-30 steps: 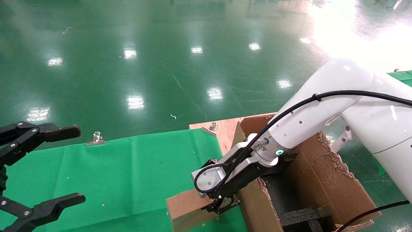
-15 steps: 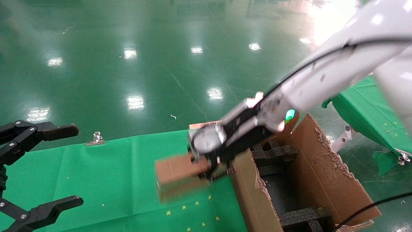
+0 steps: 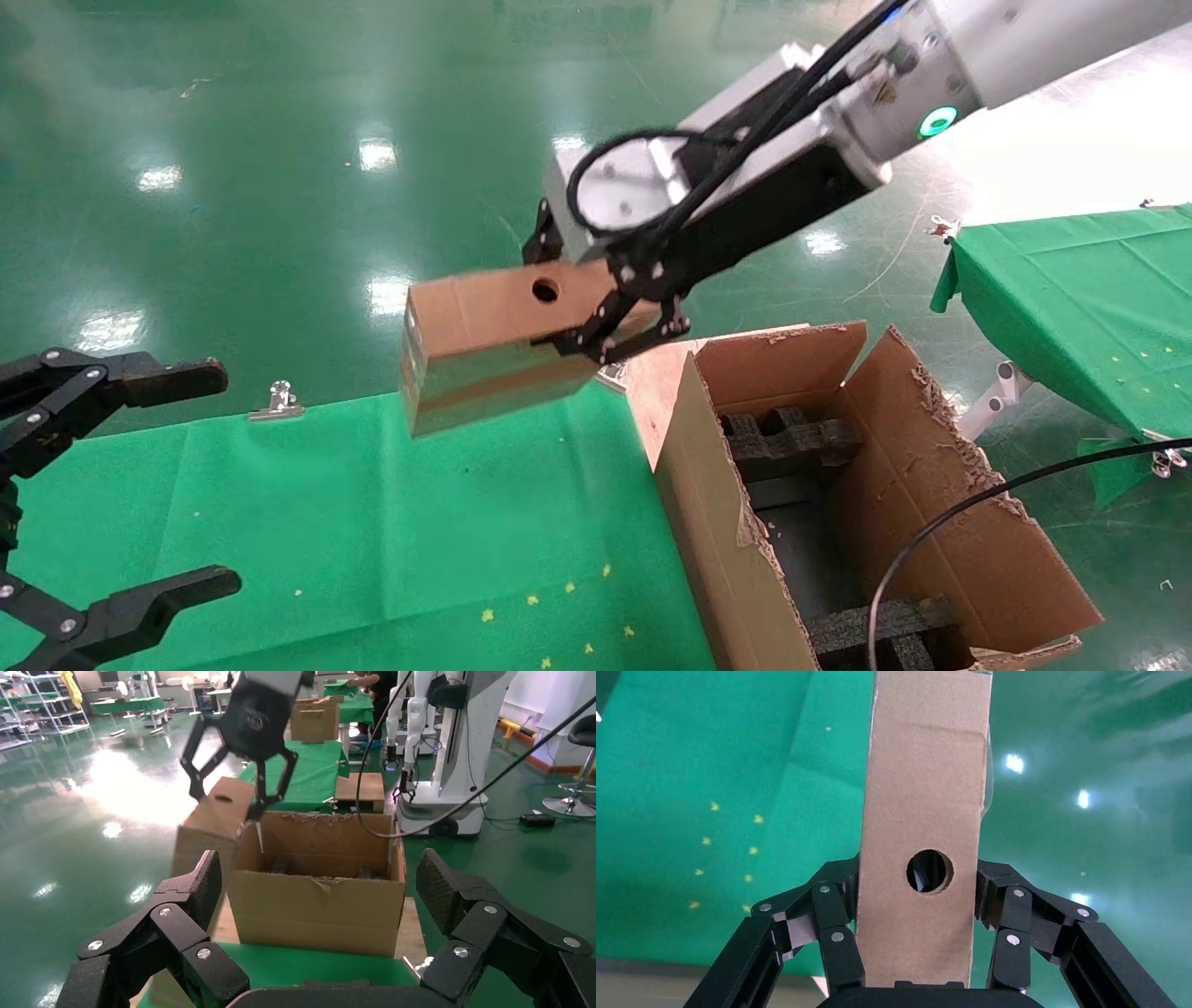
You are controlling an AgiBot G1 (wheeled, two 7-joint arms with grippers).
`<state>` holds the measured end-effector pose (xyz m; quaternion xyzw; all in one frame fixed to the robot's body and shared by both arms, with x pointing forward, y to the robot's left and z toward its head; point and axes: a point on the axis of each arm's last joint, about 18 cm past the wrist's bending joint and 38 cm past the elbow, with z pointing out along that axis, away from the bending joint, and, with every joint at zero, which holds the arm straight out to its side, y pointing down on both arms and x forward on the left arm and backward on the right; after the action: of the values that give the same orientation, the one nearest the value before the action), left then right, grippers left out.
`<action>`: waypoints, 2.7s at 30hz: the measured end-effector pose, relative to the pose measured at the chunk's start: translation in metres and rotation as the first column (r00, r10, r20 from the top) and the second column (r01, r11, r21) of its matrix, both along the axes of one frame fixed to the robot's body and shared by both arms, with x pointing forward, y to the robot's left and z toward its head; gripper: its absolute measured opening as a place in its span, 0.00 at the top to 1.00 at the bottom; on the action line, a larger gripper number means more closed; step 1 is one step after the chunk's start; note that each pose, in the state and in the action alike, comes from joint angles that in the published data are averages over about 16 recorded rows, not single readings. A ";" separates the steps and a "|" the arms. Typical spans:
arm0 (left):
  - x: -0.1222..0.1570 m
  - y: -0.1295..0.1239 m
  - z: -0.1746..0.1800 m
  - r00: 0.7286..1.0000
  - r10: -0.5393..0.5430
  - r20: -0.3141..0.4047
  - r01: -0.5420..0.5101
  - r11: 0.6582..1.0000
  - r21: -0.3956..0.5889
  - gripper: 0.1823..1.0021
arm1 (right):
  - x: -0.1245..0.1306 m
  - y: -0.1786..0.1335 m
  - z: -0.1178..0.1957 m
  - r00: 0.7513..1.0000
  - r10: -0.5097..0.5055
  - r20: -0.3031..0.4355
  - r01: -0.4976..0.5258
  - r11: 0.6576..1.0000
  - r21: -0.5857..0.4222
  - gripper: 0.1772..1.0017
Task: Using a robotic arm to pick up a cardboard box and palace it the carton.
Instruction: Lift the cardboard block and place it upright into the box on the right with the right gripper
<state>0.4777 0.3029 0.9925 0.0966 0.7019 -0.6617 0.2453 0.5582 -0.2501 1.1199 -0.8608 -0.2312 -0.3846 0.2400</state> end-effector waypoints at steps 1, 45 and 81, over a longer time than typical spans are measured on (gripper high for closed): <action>0.000 0.000 0.000 1.000 0.000 0.000 0.000 1.000 0.000 0.00 | -0.001 -0.002 0.003 1.000 -0.001 0.005 0.001 1.000 0.002 0.71; 0.000 0.000 0.000 1.000 0.000 0.000 0.000 1.000 0.000 0.00 | -0.073 -0.251 -0.050 0.736 -0.644 -0.207 0.673 0.730 0.120 0.72; 0.000 0.000 0.000 1.000 0.000 0.000 0.000 1.000 -0.001 0.00 | -0.095 -0.321 -0.158 0.376 -0.662 -0.648 0.901 0.098 0.422 0.72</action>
<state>0.4778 0.3030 0.9926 0.0964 0.7017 -0.6619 0.2454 0.4634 -0.5707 0.9621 -0.7104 0.4857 -0.3729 0.3470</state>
